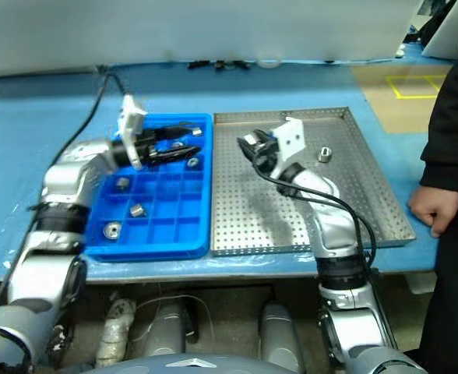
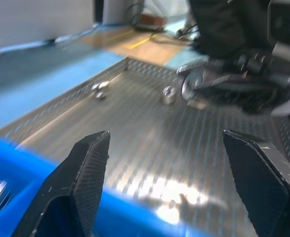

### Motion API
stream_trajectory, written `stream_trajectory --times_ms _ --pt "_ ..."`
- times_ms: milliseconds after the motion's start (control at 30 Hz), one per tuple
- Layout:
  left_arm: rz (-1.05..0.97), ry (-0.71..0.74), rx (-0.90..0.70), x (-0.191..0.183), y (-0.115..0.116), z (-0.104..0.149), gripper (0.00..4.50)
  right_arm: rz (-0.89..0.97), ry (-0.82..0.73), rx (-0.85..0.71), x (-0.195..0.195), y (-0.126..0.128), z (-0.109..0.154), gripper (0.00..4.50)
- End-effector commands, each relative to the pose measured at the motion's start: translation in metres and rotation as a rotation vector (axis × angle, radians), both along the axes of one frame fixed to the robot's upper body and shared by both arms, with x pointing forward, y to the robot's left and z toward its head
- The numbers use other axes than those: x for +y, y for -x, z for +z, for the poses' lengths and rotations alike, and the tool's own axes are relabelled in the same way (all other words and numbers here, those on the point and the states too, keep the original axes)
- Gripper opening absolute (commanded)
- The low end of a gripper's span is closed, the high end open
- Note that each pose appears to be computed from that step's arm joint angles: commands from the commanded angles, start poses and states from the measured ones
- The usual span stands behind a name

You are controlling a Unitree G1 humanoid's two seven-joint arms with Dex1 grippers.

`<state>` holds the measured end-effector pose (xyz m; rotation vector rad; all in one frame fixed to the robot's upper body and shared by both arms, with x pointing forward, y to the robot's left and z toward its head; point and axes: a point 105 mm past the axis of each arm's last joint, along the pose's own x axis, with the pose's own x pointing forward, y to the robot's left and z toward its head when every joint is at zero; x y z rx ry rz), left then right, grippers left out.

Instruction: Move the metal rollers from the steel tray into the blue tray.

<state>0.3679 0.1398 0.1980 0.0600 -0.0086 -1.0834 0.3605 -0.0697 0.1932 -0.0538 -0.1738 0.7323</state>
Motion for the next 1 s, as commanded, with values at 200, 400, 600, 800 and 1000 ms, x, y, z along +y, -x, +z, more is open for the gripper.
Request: stream_trajectory --times_ms 200,400,600,800,1000 --pt "0.299 0.006 -0.033 0.059 0.046 0.001 3.83 0.222 0.035 0.003 0.053 -0.006 -0.003 1.64" --pt "0.407 -0.002 0.038 0.073 0.067 -0.019 3.83 0.24 0.043 0.02 0.064 -0.015 -0.014 1.64" --pt "0.405 -0.018 0.053 0.07 0.072 -0.022 3.83 0.224 0.078 0.054 0.052 -0.018 -0.029 1.64" --pt "0.385 -0.03 0.072 0.069 0.067 -0.025 3.83 0.436 0.05 0.148 0.059 0.026 -0.042 1.64" --pt "0.359 -0.038 0.069 0.064 0.061 -0.024 3.83 0.364 0.078 0.174 0.054 0.016 -0.052 1.64"
